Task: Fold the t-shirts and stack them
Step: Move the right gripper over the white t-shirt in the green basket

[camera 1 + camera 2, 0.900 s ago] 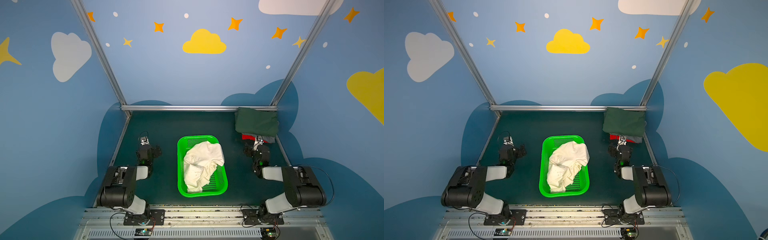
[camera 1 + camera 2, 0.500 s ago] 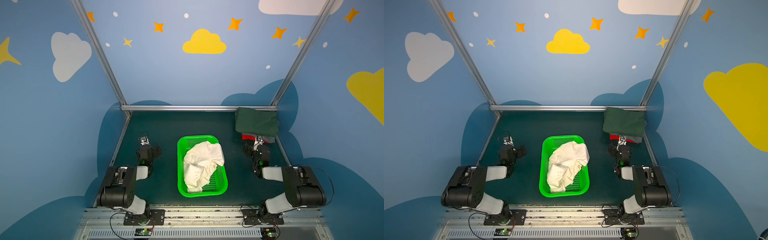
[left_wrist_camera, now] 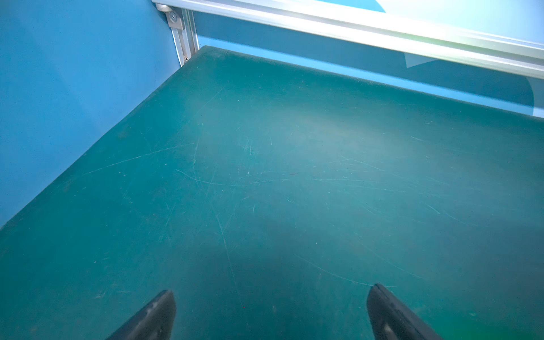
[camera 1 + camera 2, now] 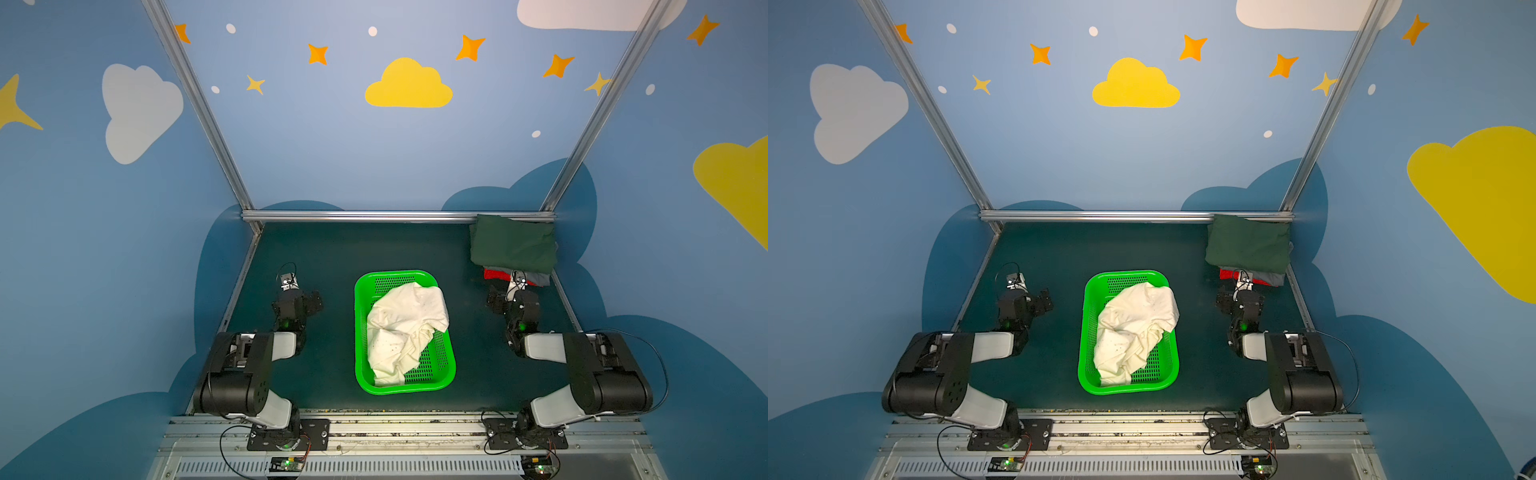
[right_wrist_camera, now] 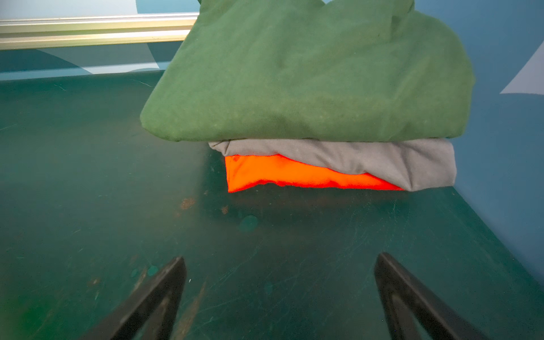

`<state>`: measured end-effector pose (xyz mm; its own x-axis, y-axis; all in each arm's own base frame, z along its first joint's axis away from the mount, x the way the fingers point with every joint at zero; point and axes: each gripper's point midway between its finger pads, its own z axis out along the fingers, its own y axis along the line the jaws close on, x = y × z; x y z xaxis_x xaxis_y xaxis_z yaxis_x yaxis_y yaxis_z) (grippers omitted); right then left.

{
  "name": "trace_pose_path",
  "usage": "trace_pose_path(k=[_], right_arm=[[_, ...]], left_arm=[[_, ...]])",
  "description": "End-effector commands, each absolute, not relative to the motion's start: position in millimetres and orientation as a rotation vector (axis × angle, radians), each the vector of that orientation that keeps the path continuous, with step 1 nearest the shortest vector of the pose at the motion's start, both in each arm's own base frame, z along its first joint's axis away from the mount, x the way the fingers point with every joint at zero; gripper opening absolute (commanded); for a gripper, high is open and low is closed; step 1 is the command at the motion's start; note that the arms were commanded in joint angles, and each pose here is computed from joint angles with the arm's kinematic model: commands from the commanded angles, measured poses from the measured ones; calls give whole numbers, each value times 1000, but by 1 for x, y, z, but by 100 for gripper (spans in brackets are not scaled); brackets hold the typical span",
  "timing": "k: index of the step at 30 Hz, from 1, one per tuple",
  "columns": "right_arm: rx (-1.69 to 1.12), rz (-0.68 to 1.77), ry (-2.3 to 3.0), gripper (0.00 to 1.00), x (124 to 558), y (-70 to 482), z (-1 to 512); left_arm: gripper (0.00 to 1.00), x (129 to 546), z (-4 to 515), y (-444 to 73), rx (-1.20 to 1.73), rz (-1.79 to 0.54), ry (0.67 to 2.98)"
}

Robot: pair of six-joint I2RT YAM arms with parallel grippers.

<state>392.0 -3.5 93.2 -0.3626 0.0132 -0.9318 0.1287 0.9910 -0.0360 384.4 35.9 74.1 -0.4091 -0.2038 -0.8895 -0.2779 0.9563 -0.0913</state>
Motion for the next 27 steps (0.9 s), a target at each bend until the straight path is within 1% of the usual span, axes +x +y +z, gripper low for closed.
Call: trace_pose_path(k=[1, 3, 5, 6, 7, 9, 13, 14, 15, 16, 17, 19, 21, 24, 27], right_arm=[[102, -123, 1939, 98, 392, -3, 91], [103, -124, 1938, 98, 392, -4, 91], [102, -124, 1937, 98, 391, -3, 91], [97, -123, 1934, 98, 391, -3, 92], [78, -121, 1929, 98, 391, 0, 95], [25, -115, 1946, 98, 388, 8, 100], [42, -160, 1955, 98, 384, 5, 125], [102, -187, 1969, 98, 382, -3, 133], [241, -216, 1981, 98, 377, -18, 144], [355, -194, 1990, 98, 371, -26, 153], [395, -171, 2006, 97, 367, -26, 160], [446, -121, 2064, 97, 357, -21, 176], [493, -53, 2129, 98, 344, -14, 181], [399, 116, 2211, 98, 331, 20, 191], [270, 108, 2276, 98, 316, 49, 192]], left_arm=[[100, 390, 84, 38, -358, 82, 1974], [100, 390, 85, 38, -356, 81, 1970], [100, 387, 96, 31, -291, 72, 1938], [100, 381, 105, 32, -295, 119, 1927], [100, 374, 113, 34, -339, 164, 1935], [100, 366, 126, 30, -364, 157, 1917], [100, 356, 147, 30, -413, 190, 1873], [100, 354, 150, 29, -443, 191, 1886], [100, 349, 153, 28, -489, 199, 1899], [100, 346, 159, 22, -499, 203, 1899], [100, 344, 164, 17, -509, 202, 1900], [100, 341, 173, 1, -500, 184, 1918], [100, 338, 181, -9, -500, 175, 1935], [100, 339, 184, -23, -497, 105, 2001], [100, 338, 179, -34, -489, 66, 2083]])
